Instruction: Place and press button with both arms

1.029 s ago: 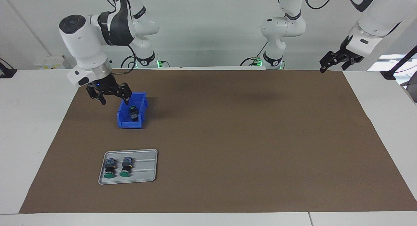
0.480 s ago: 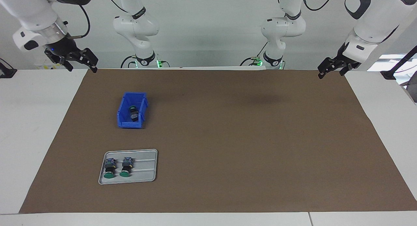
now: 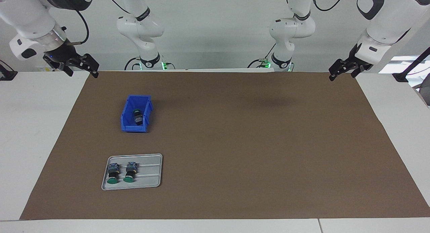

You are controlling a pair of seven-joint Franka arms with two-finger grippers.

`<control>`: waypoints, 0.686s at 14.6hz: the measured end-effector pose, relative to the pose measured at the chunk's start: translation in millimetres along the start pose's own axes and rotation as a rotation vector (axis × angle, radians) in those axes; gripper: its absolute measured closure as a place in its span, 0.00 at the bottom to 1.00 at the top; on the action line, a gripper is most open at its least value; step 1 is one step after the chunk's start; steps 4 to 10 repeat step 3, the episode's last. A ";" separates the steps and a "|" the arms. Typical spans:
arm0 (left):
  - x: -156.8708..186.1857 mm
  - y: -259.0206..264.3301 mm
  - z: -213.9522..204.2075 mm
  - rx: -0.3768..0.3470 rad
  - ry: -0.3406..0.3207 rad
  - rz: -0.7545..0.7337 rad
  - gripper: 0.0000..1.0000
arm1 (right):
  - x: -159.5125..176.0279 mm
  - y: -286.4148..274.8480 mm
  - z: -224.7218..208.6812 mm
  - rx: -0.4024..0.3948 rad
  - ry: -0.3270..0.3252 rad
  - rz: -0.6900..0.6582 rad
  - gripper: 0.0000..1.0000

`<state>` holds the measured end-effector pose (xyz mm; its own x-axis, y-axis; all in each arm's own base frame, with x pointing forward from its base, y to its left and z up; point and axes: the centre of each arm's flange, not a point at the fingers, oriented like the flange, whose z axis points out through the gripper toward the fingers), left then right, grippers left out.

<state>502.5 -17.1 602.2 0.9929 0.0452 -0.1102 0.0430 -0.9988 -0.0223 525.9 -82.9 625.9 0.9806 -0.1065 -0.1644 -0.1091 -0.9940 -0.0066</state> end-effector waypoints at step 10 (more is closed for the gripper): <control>0.0 0.1 -0.2 0.000 0.000 0.000 0.00 | 0.0 0.6 1.0 0.000 -0.003 -0.019 0.00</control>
